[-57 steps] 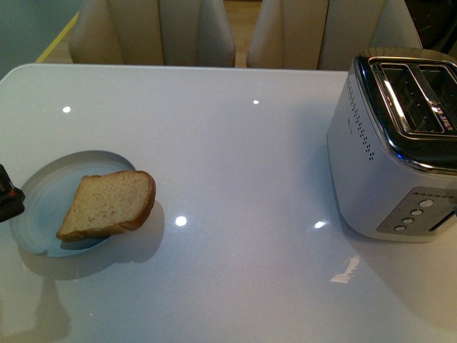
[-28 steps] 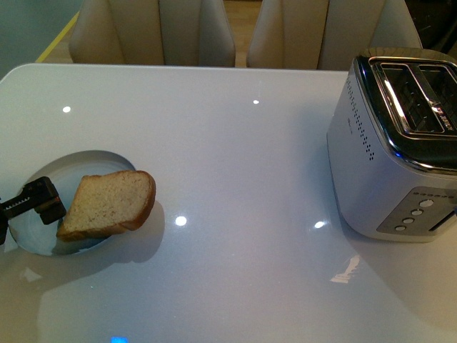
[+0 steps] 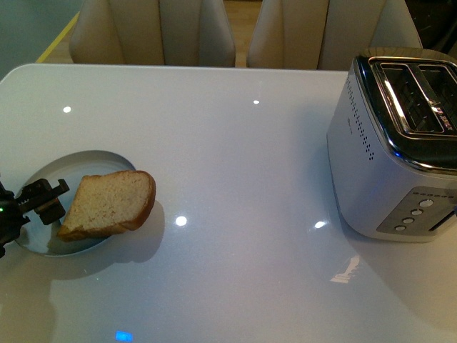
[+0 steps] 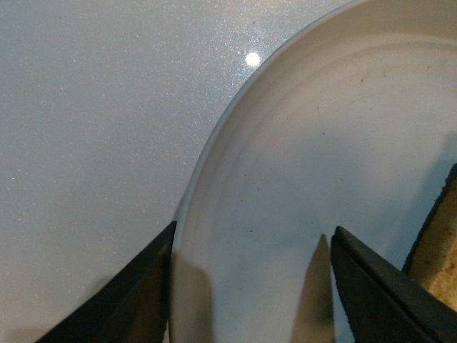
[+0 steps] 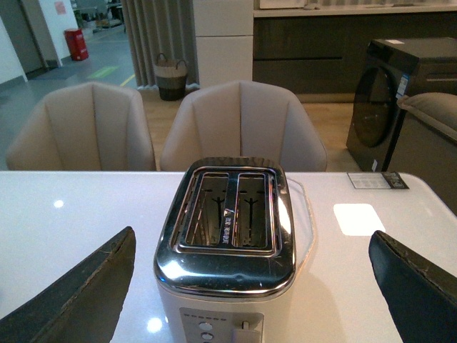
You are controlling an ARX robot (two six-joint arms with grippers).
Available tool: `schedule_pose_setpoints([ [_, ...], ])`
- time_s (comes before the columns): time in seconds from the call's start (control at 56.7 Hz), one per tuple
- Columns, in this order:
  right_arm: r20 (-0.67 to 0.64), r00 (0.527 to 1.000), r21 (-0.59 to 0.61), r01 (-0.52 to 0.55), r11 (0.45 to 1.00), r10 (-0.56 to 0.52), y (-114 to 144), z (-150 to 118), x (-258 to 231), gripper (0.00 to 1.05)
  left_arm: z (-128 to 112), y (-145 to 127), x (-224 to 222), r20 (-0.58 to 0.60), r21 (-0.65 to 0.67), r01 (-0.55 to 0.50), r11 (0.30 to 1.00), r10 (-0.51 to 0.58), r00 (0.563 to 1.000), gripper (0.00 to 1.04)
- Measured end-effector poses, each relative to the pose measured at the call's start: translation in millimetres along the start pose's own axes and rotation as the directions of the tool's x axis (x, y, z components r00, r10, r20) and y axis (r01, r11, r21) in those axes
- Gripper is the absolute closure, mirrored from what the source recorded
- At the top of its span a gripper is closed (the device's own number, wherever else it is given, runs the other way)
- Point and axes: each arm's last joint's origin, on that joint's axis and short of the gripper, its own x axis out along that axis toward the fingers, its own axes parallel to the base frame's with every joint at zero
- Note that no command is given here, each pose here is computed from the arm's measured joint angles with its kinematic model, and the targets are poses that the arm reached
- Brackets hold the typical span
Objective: Left arm holds plate, right arm toasts bread
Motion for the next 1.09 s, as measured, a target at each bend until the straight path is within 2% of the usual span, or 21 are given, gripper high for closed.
schedule_pose_setpoints([
  [0.035,0.0,1.0,0.0,0.0,1.0,0.0,0.0,0.0,0.0,0.09,-0.2,0.0,-0.1,-0.002,-0.011,0.004,1.0,-0.004,1.0,0.5],
  [0.159,0.0,1.0,0.0,0.0,1.0,0.0,0.0,0.0,0.0,0.09,-3.0,3.1,-1.5,-0.025,-0.085,0.042,0.995,-0.044,0.999,0.78],
  [0.335,0.0,1.0,0.0,0.0,1.0,0.0,0.0,0.0,0.0,0.09,-1.7,9.3,-5.5,-0.042,-0.167,0.066,0.984,-0.074,0.996,1.01],
  [0.741,0.0,1.0,0.0,0.0,1.0,0.0,0.0,0.0,0.0,0.09,-3.3,31.5,-25.0,-0.072,-0.328,0.067,0.942,-0.096,0.993,1.02],
  [1.093,0.0,1.0,0.0,0.0,1.0,0.0,0.0,0.0,0.0,0.09,13.0,27.9,-97.1,0.008,-0.393,0.178,0.902,-0.19,0.982,1.02],
])
